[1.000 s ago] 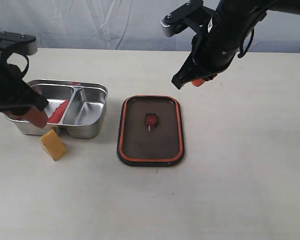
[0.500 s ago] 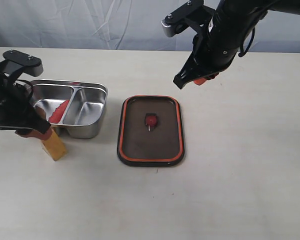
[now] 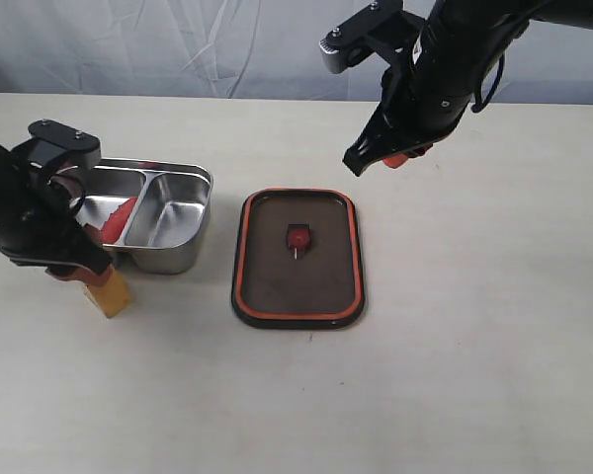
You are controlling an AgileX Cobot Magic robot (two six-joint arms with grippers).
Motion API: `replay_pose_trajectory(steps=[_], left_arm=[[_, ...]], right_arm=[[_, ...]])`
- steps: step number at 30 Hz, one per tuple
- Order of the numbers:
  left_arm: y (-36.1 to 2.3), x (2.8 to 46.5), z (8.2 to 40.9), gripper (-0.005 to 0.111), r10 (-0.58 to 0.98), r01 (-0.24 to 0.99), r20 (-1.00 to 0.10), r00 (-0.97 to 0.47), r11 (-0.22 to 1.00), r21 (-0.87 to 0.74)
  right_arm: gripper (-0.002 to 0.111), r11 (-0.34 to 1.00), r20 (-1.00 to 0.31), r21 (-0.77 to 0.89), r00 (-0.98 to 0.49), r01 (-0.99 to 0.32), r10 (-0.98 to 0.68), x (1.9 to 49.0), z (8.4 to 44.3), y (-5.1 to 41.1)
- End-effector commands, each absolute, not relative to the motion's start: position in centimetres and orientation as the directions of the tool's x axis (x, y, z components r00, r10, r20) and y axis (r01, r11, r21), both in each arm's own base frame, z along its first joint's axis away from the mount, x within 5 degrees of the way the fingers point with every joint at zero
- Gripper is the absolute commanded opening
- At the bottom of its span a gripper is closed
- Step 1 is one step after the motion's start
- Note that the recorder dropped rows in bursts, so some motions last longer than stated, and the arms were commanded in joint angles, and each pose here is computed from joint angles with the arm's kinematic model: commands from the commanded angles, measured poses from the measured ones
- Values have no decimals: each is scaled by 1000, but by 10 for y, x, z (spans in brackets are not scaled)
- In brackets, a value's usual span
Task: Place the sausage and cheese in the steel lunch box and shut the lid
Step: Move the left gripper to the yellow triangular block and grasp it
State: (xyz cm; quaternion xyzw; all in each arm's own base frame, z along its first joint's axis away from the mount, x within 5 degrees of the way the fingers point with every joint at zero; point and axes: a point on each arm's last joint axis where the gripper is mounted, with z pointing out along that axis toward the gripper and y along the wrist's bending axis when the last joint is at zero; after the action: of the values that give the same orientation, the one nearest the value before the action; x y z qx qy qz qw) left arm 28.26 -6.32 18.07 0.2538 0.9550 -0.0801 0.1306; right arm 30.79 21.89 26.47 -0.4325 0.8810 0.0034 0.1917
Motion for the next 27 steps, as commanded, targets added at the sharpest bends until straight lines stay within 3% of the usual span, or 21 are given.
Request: replay_pose_trajectory(steps=[1,8,27], left_arm=[[-64,287,170,55,462,505,-286,-840,858,-98],[-65,294,159,55,477,522,-308,-823,849,-81],[-69,297,119,55,492,527,-216,-843,835,-155]], right_arm=[[0,628,-346,-170,-550,-760,-760,308,268,216],[0,628,-346,-170,-550,-760,-760,308,268,216],[0,628,-346,-168,-551,-759,-759,308,268,216]])
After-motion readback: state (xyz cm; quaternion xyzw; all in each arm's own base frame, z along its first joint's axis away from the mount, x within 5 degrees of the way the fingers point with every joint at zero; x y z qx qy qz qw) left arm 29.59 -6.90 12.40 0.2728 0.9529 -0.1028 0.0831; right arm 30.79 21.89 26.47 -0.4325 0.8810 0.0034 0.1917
